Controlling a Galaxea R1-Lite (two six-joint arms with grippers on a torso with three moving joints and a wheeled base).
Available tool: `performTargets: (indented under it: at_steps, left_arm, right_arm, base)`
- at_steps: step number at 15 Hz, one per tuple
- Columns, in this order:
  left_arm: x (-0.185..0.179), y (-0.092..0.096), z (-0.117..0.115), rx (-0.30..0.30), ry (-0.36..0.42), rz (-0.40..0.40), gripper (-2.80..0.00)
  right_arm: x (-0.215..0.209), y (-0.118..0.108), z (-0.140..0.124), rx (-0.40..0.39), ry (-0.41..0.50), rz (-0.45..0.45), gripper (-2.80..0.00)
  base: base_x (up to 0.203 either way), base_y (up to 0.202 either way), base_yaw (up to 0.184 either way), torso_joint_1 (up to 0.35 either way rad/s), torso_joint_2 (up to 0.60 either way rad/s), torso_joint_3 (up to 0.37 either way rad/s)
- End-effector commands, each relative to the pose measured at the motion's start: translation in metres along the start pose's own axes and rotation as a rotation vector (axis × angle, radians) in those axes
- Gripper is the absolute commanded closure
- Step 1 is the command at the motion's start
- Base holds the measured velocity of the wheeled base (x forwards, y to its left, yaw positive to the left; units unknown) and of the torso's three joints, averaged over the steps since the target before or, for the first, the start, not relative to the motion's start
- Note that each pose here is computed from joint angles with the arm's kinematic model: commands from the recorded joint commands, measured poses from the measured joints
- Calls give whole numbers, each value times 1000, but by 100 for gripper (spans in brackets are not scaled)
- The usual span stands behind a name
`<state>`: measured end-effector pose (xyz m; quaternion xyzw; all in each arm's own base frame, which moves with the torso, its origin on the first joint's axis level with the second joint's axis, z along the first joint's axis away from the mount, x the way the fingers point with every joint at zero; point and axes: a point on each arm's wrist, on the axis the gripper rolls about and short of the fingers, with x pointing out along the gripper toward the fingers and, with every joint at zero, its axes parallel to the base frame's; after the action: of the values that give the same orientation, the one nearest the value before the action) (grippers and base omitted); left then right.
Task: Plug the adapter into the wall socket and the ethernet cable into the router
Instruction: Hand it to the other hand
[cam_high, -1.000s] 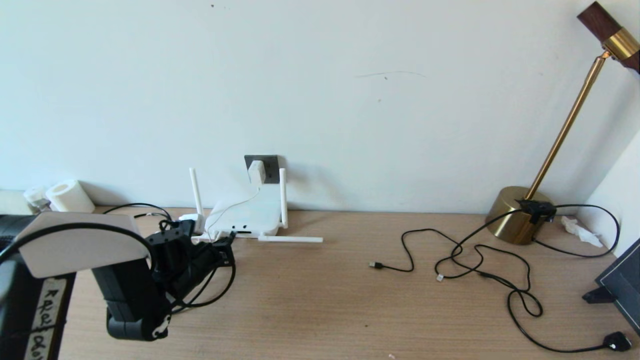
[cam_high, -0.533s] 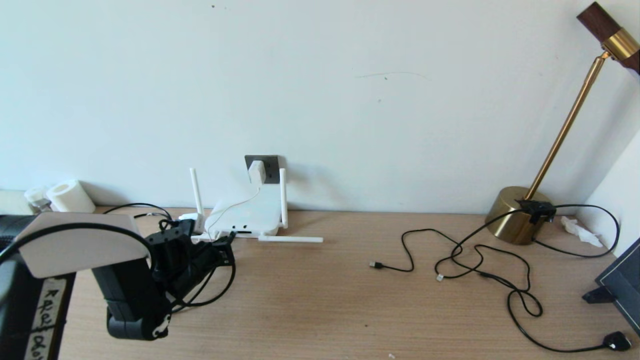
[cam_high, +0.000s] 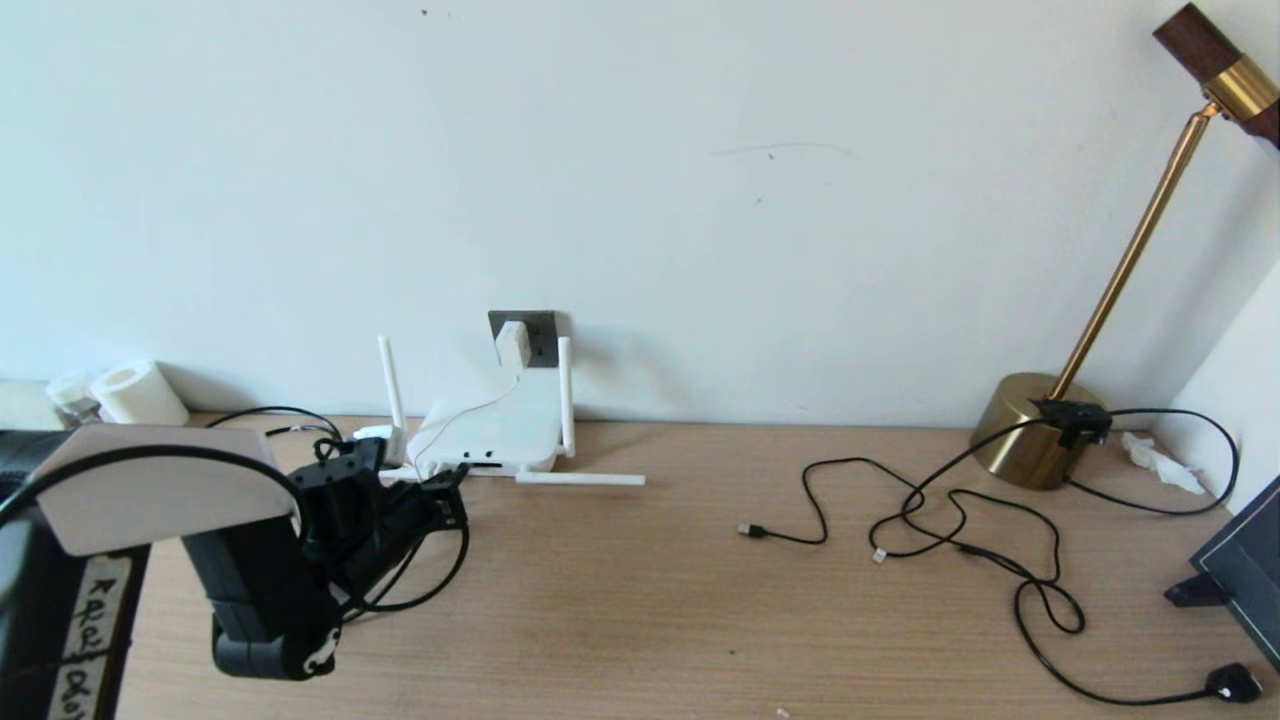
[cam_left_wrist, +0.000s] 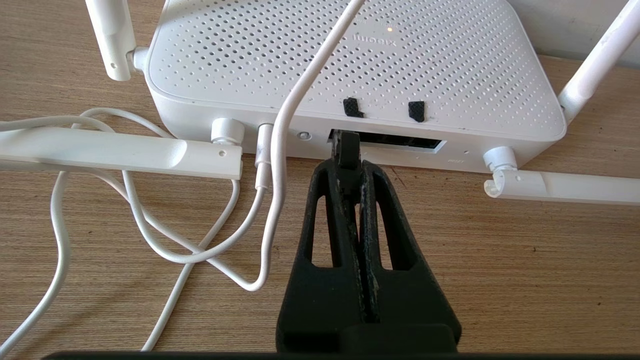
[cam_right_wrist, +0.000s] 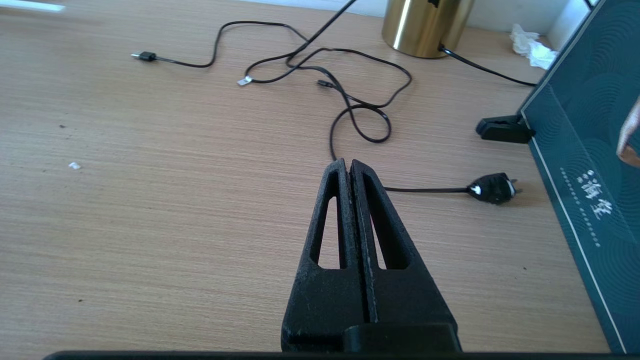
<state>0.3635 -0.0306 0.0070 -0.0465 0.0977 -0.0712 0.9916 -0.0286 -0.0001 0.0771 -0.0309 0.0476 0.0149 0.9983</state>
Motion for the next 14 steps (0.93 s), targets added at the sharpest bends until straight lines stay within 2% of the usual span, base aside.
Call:
performTargets:
  at_steps: [1, 14]
  left_arm:
    - [0, 0, 0, -1, -2, 0, 0]
    - [4, 2, -5, -2, 6, 3, 0]
  right_arm:
    - [0, 0, 0, -1, 0, 1, 0]
    - [0, 0, 0, -1, 0, 1, 0]
  base:
    - [0, 0, 0, 0, 0, 0]
    - [0, 0, 0, 0, 0, 0]
